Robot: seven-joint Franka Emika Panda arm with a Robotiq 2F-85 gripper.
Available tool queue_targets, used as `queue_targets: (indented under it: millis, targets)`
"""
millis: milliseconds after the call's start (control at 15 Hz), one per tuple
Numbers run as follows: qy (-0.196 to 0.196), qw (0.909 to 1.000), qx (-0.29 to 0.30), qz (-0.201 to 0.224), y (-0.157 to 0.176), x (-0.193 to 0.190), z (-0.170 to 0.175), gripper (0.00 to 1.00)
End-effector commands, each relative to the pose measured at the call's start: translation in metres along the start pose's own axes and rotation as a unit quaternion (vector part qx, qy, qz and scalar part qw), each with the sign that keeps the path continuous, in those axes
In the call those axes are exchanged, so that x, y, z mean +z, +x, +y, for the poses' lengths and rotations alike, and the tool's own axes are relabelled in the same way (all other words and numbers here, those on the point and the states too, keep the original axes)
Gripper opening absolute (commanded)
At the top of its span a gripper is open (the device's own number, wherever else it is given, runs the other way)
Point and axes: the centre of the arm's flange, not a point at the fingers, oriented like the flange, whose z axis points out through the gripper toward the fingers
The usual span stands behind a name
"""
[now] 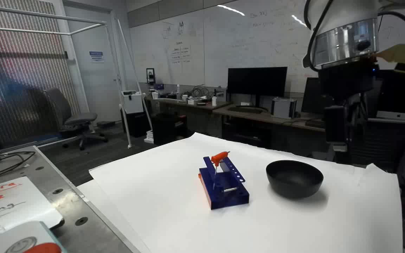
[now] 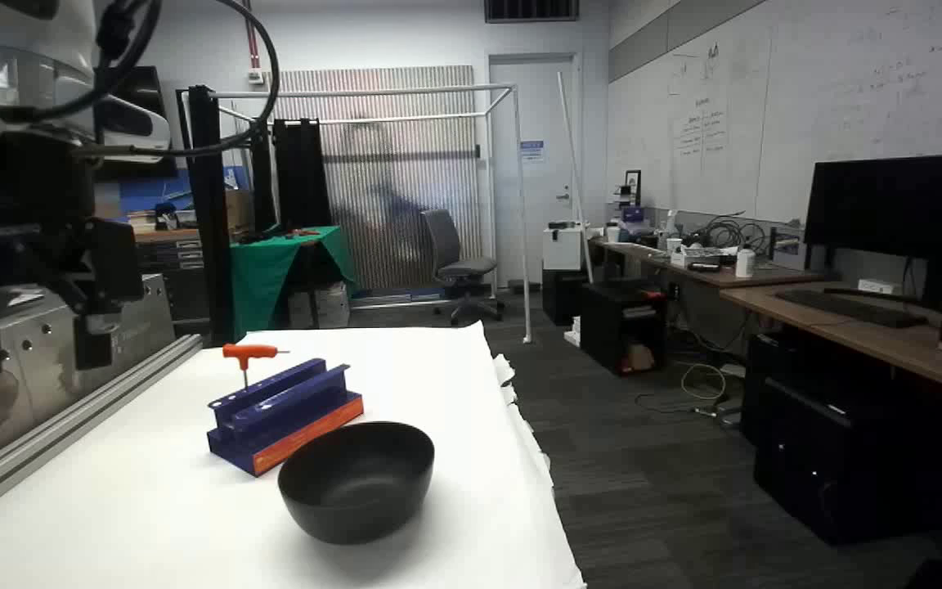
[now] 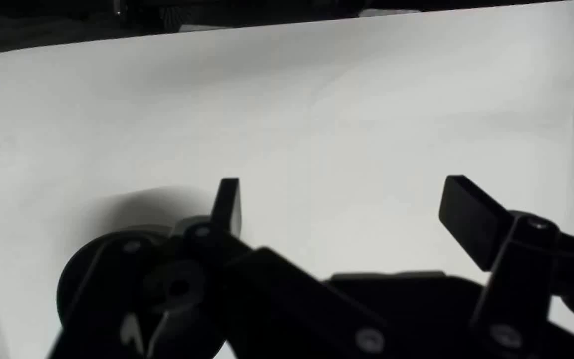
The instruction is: Put the screwdriver in the black bowl
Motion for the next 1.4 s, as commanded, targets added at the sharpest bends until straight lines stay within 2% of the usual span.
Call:
queue_targets:
  millis: [0, 467, 667, 933, 1133, 1333]
  targets:
    - [0.0, 1.0, 0.0, 0.001, 0.0, -0.001, 0.0, 1.0]
    - [0.001, 1.0, 0.0, 0.004, 0.0, -0.004, 0.0, 1.0]
    - [0.01, 0.995, 0.088, 0.045, 0.037, 0.001, -0.028, 1.0]
    - [0.043, 0.9749, 0.195, 0.099, 0.091, 0.007, -0.067, 1.0]
    - [0.06, 0.9517, 0.271, 0.13, 0.125, 0.009, -0.09, 1.0]
    - [0.061, 0.9234, 0.346, 0.155, 0.154, 0.008, -0.108, 1.0]
